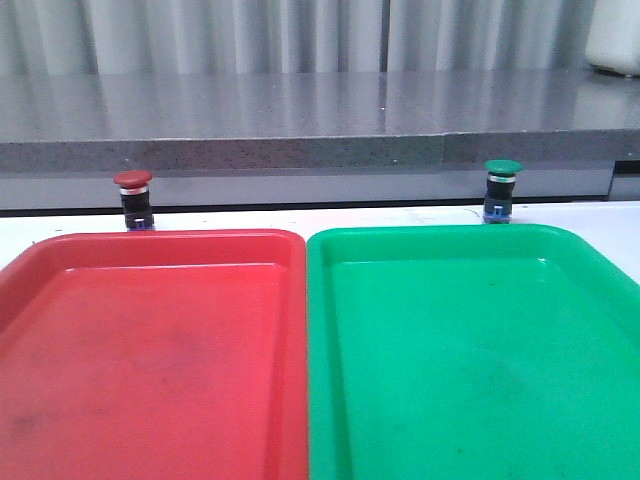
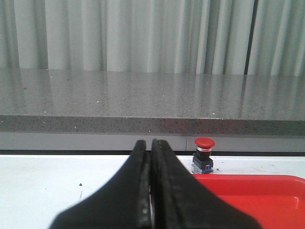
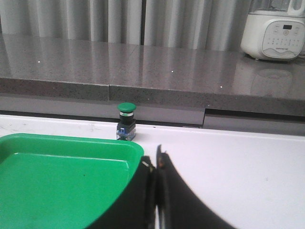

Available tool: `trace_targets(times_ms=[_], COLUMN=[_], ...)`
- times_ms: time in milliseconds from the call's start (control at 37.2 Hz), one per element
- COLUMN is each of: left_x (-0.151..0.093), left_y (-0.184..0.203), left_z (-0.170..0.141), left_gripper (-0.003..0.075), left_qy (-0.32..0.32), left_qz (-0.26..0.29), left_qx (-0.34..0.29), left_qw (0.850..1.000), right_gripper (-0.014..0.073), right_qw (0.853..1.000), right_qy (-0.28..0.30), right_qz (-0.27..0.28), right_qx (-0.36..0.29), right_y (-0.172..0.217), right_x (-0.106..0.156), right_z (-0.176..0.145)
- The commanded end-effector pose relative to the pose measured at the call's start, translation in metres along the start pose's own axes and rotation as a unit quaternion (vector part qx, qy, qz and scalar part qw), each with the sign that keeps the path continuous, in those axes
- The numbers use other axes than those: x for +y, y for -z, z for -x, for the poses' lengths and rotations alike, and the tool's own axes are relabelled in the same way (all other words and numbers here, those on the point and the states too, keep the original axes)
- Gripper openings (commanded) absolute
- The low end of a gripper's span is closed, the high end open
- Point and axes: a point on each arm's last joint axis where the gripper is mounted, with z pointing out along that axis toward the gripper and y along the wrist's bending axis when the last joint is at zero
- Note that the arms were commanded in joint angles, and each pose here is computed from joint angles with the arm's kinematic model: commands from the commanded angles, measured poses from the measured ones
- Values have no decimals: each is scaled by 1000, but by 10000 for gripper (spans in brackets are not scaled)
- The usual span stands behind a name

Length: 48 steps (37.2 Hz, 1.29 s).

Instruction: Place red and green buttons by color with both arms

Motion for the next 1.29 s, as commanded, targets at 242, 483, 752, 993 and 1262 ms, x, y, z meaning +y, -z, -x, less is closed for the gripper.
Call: trace_targets(times_ms=[242,483,752,993,1262], left_x=[0,-2,-7,-8,-7], left_y=[2,9,13,-14,-36], left_z=[6,53,148,156,121], left_gripper=[-20,-20,-20,-20,-20], left_qy=[3,10,10,9,9], left_qz=[-4,-8,-10,-7,-2], left_qx=[-70,-139,-87,36,145], left_qw=[998,990,996,999,989], right_gripper=[-70,-70,-70,-70,-70], right_qw=[997,993,996,999,988], right_qy=[1,0,1,5,7], right_qz=[-2,-3,-5,-6,-6], right_qx=[-72,-119,-87,33,156], right_y=[2,12,21,-5,-30], right_x=[0,-1,-1,-2,-2], right_z=[14,60,138,141,120])
